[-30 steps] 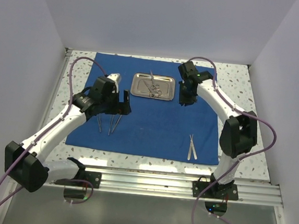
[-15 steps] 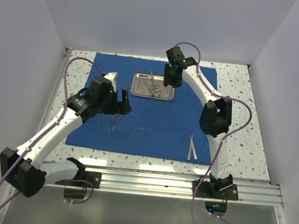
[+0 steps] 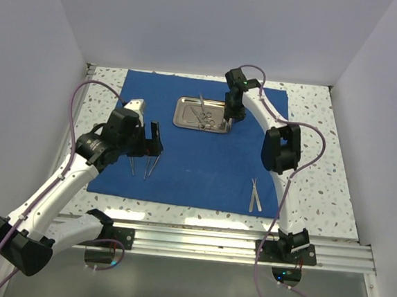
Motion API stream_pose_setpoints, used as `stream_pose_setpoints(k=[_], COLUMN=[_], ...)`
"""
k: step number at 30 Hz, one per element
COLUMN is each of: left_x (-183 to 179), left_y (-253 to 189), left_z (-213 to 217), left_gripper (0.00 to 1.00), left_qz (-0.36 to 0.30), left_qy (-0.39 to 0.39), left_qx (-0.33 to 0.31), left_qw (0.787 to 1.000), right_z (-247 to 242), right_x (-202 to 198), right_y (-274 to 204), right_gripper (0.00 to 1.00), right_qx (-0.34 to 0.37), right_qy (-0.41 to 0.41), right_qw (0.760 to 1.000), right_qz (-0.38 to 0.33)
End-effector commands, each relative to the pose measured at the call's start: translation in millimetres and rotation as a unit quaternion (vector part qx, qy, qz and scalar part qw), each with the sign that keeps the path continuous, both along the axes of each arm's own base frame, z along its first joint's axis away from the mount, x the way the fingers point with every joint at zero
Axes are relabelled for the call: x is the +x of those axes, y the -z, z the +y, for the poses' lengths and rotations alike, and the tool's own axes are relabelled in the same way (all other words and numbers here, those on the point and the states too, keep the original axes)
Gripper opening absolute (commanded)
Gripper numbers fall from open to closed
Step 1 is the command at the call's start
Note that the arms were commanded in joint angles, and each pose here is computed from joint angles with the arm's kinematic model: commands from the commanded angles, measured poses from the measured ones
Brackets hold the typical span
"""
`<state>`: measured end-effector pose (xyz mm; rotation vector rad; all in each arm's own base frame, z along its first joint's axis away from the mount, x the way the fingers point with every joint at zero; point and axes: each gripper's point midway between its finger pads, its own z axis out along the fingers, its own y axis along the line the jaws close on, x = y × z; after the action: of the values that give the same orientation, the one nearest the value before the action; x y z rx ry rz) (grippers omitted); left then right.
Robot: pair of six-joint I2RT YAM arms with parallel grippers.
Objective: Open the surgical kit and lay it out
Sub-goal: Pick up the medical item from the container.
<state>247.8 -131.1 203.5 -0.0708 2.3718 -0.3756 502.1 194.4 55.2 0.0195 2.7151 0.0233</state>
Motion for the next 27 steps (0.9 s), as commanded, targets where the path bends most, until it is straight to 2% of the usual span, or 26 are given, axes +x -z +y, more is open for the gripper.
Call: stream_pose_setpoints(k=[1, 6, 16, 27], left_x=[1, 0, 1, -1], left_y=[-4, 2, 7, 11], left_z=[7, 7, 9, 11], left_gripper=[1.00, 1.00, 1.00, 1.00], left_qz=[-0.005, 0.004, 0.009, 0.011], left_qy=[-0.006, -0.004, -0.004, -0.010], left_qx=[0.019, 0.026, 0.034, 0.035], left_qw=[1.000, 1.000, 0.999, 0.999], right_z=[3, 5, 6, 13], right_x=[3, 5, 14, 19], right_y=[-1, 1, -29, -29], right_gripper=[0.36, 0.34, 0.34, 0.34], right_qx=[-0.005, -0.002, -0.001, 0.007], right_qy=[-0.014, -0.012, -0.002, -0.008], right_qw=[1.000, 1.000, 0.999, 0.999], right_qz=[-0.008, -0.011, -0.046, -0.049])
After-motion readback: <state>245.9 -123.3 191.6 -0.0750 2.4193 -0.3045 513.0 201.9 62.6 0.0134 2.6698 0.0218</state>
